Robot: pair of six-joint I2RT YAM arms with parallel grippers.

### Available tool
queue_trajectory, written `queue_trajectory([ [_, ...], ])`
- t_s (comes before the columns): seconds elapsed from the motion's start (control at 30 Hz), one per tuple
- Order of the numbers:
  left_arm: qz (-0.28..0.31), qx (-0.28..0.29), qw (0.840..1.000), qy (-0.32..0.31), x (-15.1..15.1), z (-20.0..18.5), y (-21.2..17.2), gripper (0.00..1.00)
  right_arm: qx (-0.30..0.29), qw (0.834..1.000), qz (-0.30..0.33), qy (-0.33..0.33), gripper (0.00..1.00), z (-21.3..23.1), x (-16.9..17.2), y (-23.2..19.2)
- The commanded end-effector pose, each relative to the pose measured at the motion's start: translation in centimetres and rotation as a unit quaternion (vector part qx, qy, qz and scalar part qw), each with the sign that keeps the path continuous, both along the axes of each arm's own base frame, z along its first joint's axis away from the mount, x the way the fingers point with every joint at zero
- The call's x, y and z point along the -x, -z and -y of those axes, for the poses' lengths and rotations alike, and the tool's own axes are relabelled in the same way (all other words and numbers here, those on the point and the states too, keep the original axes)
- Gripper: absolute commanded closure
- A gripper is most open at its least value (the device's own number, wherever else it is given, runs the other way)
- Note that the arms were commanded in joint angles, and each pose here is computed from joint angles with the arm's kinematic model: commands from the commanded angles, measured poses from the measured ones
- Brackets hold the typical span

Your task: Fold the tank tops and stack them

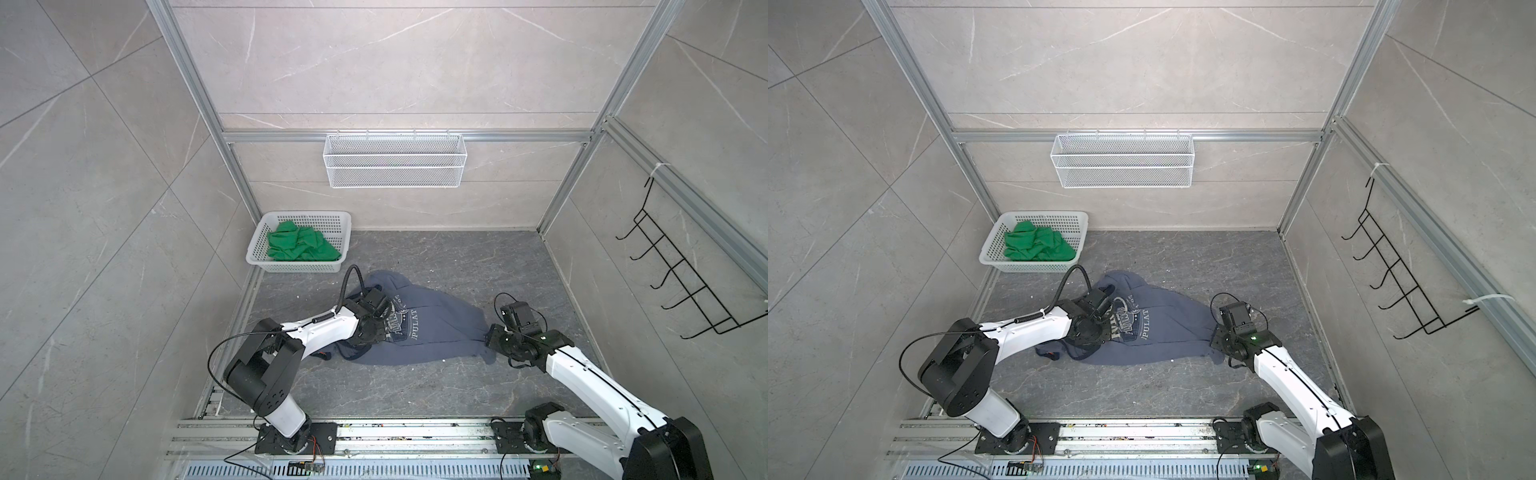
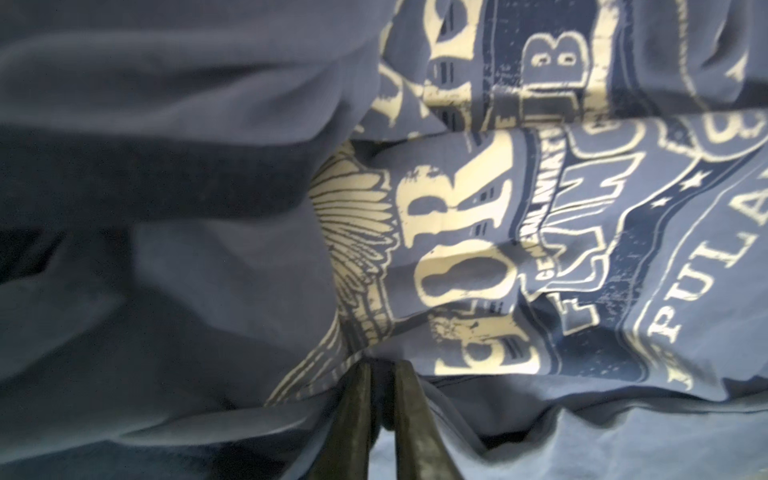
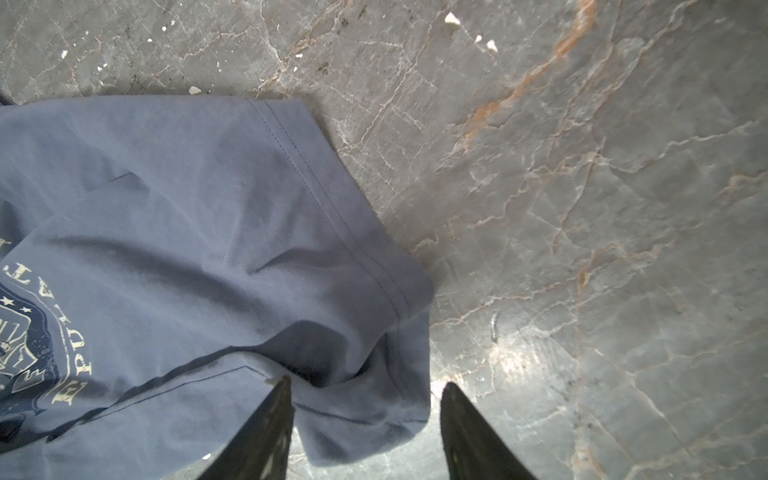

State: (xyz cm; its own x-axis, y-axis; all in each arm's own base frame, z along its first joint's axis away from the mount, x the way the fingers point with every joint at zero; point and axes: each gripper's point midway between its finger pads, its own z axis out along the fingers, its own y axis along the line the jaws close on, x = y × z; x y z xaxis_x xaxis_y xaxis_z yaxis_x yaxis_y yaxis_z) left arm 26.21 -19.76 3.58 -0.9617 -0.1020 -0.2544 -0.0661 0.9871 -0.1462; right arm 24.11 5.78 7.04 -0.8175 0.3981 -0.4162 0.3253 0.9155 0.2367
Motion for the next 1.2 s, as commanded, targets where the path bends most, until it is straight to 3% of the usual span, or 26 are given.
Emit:
queue_trajectory([
  [0.0,0.025,0.004,1.0,-0.005,-0.2,-0.5,-1.5,0.91,0.008,1.0,-0.012,0.01,0.41,0.5,0.7,0.6],
  [0.23,0.04,0.01,0.999,-0.013,0.0,-1.0,-2.4,1.0,0.009,1.0,-0.01,0.012,0.42,0.5,0.7,0.4],
  [0.47,0.151,-0.029,0.985,-0.074,-0.4,-6.1,-7.5,1.0,0.018,0.999,-0.011,0.026,0.4,1.3,0.8,-0.3],
  [0.63,0.164,-0.049,0.98,-0.1,-0.2,-8.9,-8.4,1.0,-0.039,0.999,-0.026,-0.004,0.45,-1.0,1.0,0.8],
  [0.9,0.151,-0.06,0.981,-0.104,-0.1,-9.6,-7.3,1.0,-0.121,0.99,-0.057,-0.049,0.51,-5.3,4.3,2.4],
  [1.17,0.149,-0.064,0.981,-0.103,-0.4,-9.4,-7.1,1.0,-0.096,0.989,-0.084,-0.08,0.58,-7.3,6.7,4.3],
])
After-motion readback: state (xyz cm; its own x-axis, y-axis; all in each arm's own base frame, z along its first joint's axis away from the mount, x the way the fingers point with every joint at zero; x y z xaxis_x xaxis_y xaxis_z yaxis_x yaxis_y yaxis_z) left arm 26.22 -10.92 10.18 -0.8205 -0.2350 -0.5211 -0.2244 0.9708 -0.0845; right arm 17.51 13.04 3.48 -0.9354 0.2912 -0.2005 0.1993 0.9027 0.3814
